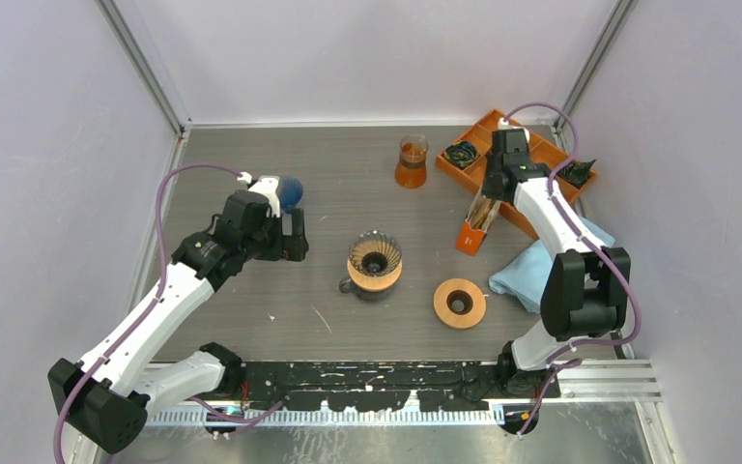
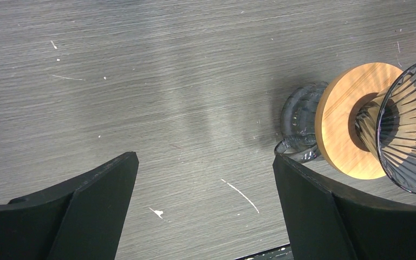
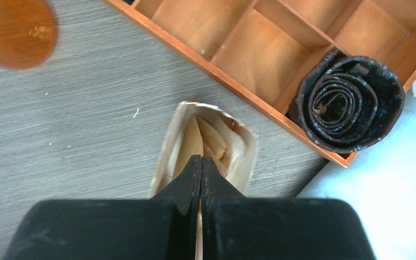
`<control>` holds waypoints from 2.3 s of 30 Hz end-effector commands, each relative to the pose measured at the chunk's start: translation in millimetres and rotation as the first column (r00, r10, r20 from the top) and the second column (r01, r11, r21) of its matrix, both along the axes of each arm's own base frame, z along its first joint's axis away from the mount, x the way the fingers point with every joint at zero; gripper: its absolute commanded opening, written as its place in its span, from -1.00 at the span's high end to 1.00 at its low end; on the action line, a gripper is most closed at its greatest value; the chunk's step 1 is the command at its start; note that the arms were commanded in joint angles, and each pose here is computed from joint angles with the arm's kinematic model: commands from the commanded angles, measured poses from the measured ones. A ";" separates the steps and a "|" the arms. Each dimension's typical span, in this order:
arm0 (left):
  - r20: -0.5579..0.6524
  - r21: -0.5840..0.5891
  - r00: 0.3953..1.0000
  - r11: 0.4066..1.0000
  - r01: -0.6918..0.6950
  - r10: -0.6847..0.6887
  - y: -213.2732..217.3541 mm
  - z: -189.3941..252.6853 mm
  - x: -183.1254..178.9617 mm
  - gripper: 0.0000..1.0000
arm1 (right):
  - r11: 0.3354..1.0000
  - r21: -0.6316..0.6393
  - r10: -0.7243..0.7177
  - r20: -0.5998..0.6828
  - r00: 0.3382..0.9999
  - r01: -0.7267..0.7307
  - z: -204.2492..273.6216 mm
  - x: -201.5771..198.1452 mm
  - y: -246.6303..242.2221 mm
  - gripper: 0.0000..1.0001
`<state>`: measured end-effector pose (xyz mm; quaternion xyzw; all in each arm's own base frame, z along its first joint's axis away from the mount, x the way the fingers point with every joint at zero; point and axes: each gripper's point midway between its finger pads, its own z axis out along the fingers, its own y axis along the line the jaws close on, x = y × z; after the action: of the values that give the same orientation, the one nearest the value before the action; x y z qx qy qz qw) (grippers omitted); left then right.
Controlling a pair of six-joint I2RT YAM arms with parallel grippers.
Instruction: Place the coffee filter in the dripper
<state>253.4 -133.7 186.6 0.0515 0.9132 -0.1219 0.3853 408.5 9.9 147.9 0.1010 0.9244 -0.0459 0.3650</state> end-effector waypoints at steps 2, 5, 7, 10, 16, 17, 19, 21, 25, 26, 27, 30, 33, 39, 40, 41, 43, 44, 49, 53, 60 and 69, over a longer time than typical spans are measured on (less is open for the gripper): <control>0.036 -0.025 0.999 1.000 -0.005 0.006 -4.0 13.8 4.8 -0.97 | 0.978 -0.209 0.050 0.134 0.990 -0.021 46.0 8.5 3.1 0.99; 0.032 -0.016 0.999 1.000 -0.009 0.009 -2.3 12.1 3.8 -0.97 | 0.974 -0.227 0.043 0.154 0.987 -0.007 54.2 7.7 1.7 0.99; 0.031 -0.011 0.999 1.000 -0.009 0.009 -1.4 11.6 3.2 -0.97 | 0.974 -0.227 0.044 0.165 0.985 -0.006 58.0 7.0 1.5 0.99; 0.032 -0.006 0.999 1.000 -0.009 0.009 -0.2 11.0 2.6 -0.97 | 0.977 -0.214 0.050 0.190 0.981 -0.009 68.6 6.8 3.8 0.99; 0.037 -0.014 0.999 1.000 0.002 -0.002 -2.0 13.4 2.0 -0.97 | 0.997 -0.077 0.045 0.229 0.972 -0.028 75.6 6.7 13.3 0.99; 0.037 -0.016 0.999 1.000 0.006 -0.005 -2.6 13.9 1.5 -0.97 | 0.999 -0.048 0.034 0.225 0.974 -0.024 72.2 6.6 11.5 0.99; 0.037 -0.026 0.999 1.000 0.012 -0.011 -4.1 15.3 0.4 -0.97 | 0.999 0.033 -0.021 0.222 0.975 0.014 66.3 5.3 7.7 0.99; 0.038 -0.036 0.999 0.999 0.015 -0.013 -5.1 16.7 -1.1 -0.98 | 0.990 0.142 -0.050 0.205 0.977 0.021 60.1 3.1 13.0 0.99; 0.037 -0.057 0.999 0.998 0.018 -0.016 -7.0 18.7 -3.8 -0.97 | 0.933 0.356 -0.111 0.152 0.982 0.051 53.8 -2.6 21.8 0.99; 0.034 -0.060 0.999 0.998 0.018 -0.016 -7.3 18.5 -4.6 -0.98 | 0.914 0.401 -0.123 0.146 0.982 0.055 54.3 -3.8 24.6 0.99; 0.033 -0.065 0.999 0.998 0.018 -0.016 -7.7 18.9 -5.2 -0.98 | 0.896 0.441 -0.133 0.143 0.981 0.057 55.4 -4.4 27.1 0.99; 0.034 -0.075 0.999 0.997 0.020 -0.017 -8.4 20.4 -6.7 -0.97 | 0.852 0.518 -0.170 0.139 0.976 0.075 61.6 -5.4 29.7 0.99; 0.038 -0.078 0.999 0.997 0.020 -0.017 -8.3 22.0 -7.3 -0.97 | 0.814 0.574 -0.207 0.135 0.969 0.094 66.3 -5.9 28.2 0.99; 0.035 -0.083 0.999 0.996 0.020 -0.018 -7.6 21.4 -10.2 -0.98 | 0.764 0.628 -0.261 0.095 0.961 0.146 59.2 -9.2 17.7 0.99; 0.036 -0.087 0.999 0.996 0.023 -0.020 -8.0 22.4 -11.0 -0.97 | 0.768 0.626 -0.253 0.102 0.962 0.136 61.4 -9.5 18.5 0.99; 0.037 -0.088 0.999 0.996 0.024 -0.020 -8.0 22.9 -11.6 -0.98 | 0.772 0.623 -0.249 0.114 0.962 0.126 65.1 -10.5 18.3 0.99; 0.037 -0.093 0.999 0.995 0.022 -0.019 -7.5 23.5 -13.1 -0.97 | 0.765 0.637 -0.237 0.143 0.961 0.094 70.8 -10.3 19.5 0.99; 0.038 -0.096 0.999 0.995 0.024 -0.021 -7.8 24.0 -13.6 -0.97 | 0.760 0.642 -0.243 0.142 0.960 0.097 69.7 -10.5 17.7 0.99; 0.043 -0.117 0.999 0.993 0.036 -0.031 -11.1 30.0 -15.1 -0.97 | 0.692 0.712 -0.248 0.082 0.965 0.117 51.1 -12.0 15.8 0.99; 0.045 -0.119 0.998 0.992 0.038 -0.033 -10.7 33.1 -16.5 -0.98 | 0.704 0.707 -0.229 0.141 0.963 0.064 65.3 -10.1 16.3 0.99; 0.045 -0.141 0.998 0.989 0.043 -0.037 -13.3 35.4 -18.5 -0.97 | 0.866 0.492 -0.165 0.119 0.979 0.087 62.9 -11.3 -6.9 0.99; 0.044 -0.149 0.998 0.988 0.047 -0.041 -16.7 36.4 -16.2 -0.97 | 0.993 0.090 -0.091 0.138 0.986 0.079 72.6 -18.0 -19.2 0.99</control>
<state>232.7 -142.7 200.0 0.0443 0.9078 -0.1733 0.3794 392.6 9.7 202.1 0.2058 0.8893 0.0943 0.3973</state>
